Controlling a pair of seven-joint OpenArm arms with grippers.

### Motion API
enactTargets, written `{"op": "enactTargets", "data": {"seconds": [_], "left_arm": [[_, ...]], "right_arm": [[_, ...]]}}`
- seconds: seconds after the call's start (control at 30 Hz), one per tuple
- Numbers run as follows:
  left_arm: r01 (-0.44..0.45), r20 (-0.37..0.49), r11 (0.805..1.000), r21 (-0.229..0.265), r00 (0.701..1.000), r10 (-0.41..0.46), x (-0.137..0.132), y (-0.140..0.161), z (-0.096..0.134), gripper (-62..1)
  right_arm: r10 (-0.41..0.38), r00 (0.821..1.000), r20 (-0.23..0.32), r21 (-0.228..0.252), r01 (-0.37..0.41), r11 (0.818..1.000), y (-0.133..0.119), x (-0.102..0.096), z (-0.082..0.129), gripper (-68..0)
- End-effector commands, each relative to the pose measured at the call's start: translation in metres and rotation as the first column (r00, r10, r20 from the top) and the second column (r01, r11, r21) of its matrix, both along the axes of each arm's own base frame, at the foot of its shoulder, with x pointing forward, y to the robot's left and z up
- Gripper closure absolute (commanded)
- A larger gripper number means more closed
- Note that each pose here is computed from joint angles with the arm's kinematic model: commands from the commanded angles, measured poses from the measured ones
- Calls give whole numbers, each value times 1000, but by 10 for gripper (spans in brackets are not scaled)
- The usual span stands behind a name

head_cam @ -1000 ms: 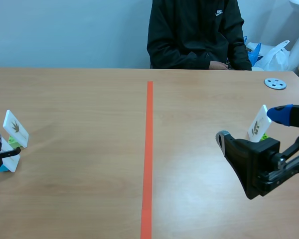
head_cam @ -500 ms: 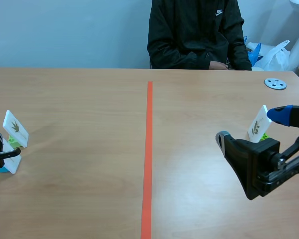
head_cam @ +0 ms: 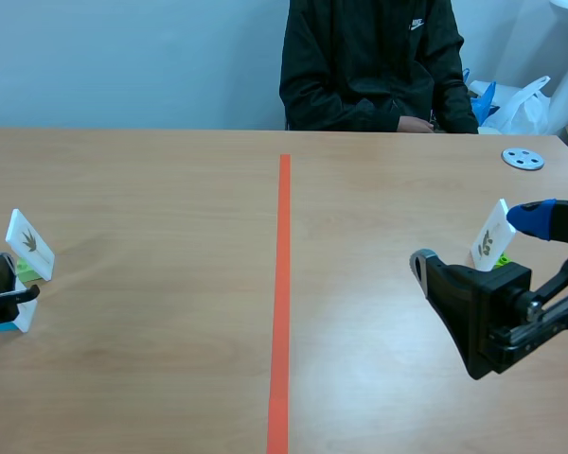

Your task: Sort the leaf by its shape. The table is split by an orange tape line. A compound leaf with several leaflets goes to the left side, a simple leaf with one blade goes to the right side. Return to the home posture when a red brick is placed on the table.

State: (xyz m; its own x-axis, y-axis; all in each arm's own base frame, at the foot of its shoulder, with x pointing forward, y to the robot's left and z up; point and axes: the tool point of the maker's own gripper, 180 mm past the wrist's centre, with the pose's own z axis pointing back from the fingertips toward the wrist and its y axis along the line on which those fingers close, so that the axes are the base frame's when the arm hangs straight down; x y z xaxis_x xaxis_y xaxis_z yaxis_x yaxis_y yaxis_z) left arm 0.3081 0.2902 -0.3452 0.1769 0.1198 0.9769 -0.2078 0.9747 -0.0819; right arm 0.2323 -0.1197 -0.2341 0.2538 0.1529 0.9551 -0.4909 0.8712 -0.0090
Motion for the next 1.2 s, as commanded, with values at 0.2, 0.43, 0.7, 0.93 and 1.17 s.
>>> {"op": "enactTargets", "data": {"seconds": [0.2, 0.43, 0.7, 0.93, 1.17], "left_arm": [[9, 99, 999, 30, 995, -12, 10, 2, 34, -453], [25, 188, 997, 78, 981, -39, 7, -2, 75, -500], [42, 296, 982, 187, 950, -97, -15, -2, 144, -527], [281, 304, 943, 180, 896, -325, -41, -61, 184, -622], [585, 184, 795, 160, 774, -606, -73, -138, 191, -623]], "right_arm": [[-1, 999, 32, 1, 1, 1000, -3, 5, 8, -679], [-1, 999, 32, 1, 1, 1000, -3, 5, 8, -679], [-1, 999, 32, 1, 1, 1000, -3, 5, 8, -679], [-2, 999, 33, 1, 2, 1000, -3, 5, 8, -679], [-2, 999, 33, 1, 2, 1000, -3, 5, 8, -679]]}}
